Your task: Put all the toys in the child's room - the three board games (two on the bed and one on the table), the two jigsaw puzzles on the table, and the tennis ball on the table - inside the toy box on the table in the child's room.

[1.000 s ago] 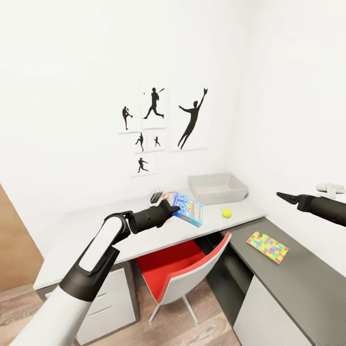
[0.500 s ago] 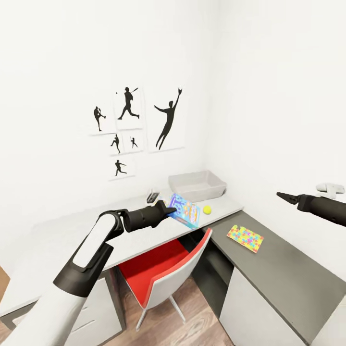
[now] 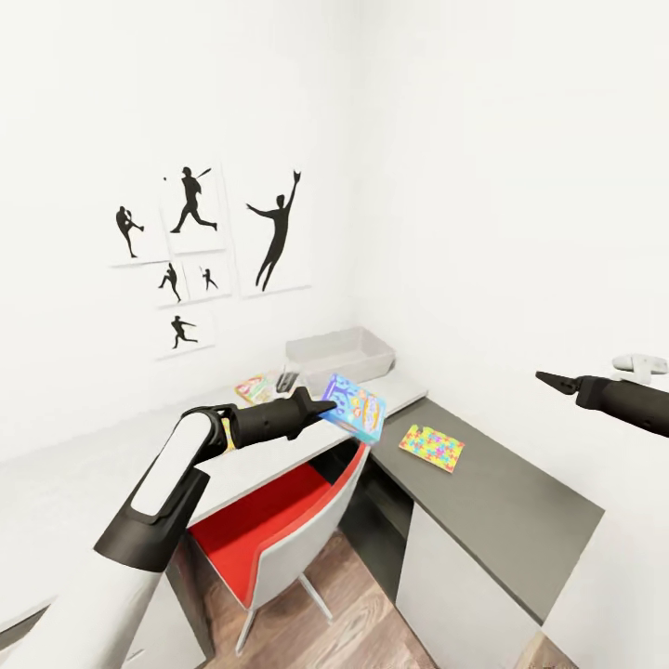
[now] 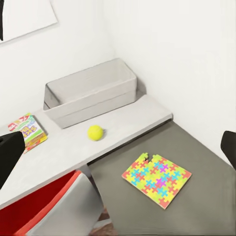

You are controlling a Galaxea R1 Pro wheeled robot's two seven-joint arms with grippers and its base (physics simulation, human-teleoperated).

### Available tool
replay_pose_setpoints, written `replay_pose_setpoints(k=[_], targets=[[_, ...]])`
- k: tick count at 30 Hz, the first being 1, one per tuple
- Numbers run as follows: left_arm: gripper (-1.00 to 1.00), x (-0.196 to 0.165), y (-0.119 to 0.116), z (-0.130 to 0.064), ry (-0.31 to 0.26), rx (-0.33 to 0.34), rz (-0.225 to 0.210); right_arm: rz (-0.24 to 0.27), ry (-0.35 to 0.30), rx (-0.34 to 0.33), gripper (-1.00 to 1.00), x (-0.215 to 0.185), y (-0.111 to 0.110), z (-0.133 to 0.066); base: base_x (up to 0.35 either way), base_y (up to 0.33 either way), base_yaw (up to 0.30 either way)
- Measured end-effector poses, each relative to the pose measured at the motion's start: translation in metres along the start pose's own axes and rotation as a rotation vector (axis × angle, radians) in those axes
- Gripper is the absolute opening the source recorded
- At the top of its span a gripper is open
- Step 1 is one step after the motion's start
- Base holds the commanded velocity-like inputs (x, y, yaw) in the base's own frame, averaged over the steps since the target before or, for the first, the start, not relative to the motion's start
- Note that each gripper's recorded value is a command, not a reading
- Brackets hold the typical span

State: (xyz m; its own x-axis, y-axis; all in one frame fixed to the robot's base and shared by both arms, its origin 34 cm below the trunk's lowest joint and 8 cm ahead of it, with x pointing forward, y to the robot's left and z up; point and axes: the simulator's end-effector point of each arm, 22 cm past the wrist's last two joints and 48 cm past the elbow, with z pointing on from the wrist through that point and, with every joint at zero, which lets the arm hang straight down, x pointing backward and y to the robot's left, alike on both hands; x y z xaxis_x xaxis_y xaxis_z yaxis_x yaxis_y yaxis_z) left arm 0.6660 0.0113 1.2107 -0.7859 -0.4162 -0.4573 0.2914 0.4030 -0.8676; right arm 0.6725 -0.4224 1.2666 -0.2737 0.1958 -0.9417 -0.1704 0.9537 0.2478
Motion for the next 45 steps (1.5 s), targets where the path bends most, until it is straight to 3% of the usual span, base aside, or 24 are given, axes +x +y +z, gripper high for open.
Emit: replay_pose_setpoints(k=[26, 45], targets=[[-1.0, -0.008, 0.004, -0.006, -0.017, 0.0, -0.01, -0.001, 0.0, -0.002, 1.0, 0.0, 0.001, 0.001, 0.066, 0.018, -0.295], [-1.0, -0.012, -0.008, -0.013, -0.025, 0.025, 0.009, -0.016, -0.014, -0.003, 1.0, -0.002, 0.001, 0.0, 0.231, 0.252, -0.295]])
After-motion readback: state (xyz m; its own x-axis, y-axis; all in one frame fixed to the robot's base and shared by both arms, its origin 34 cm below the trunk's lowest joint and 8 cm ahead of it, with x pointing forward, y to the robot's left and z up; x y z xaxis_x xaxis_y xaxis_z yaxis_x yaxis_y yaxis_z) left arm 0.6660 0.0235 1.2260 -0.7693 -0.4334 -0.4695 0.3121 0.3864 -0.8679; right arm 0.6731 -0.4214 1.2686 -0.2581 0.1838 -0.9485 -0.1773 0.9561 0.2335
